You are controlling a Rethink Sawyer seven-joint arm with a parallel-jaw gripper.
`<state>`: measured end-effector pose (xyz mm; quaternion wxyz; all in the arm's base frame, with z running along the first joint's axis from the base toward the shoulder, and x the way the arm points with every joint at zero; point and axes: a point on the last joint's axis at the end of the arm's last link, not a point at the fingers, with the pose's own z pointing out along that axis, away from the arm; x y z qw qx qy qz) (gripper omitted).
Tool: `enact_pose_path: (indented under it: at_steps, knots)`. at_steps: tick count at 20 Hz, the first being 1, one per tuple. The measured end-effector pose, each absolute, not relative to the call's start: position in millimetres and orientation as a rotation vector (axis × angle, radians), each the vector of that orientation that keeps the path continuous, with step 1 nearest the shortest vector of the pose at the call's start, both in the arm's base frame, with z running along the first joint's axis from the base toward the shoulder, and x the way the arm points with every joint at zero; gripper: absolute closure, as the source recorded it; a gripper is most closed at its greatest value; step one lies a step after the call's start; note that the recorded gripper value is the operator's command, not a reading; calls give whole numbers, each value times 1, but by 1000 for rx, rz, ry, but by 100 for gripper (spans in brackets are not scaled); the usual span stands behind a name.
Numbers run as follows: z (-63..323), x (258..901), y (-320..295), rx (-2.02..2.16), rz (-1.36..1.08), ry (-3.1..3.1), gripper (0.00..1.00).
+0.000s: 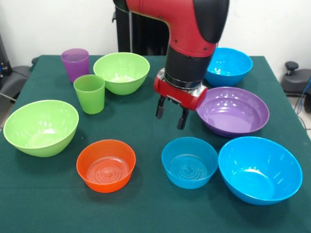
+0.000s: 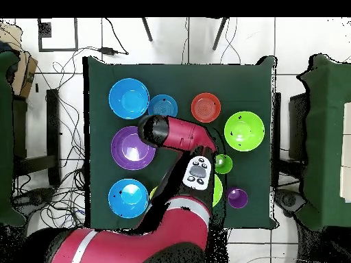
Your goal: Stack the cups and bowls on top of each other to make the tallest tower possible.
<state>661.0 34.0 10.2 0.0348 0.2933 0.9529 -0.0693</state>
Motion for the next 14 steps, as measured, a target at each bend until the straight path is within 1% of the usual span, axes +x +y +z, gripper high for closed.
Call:
enact_pose_path:
  at_steps: [6,14]
  knots:
    - [16,684,37,899,-199,2903,0]
    - [13,706,34,909,-187,2867,0]
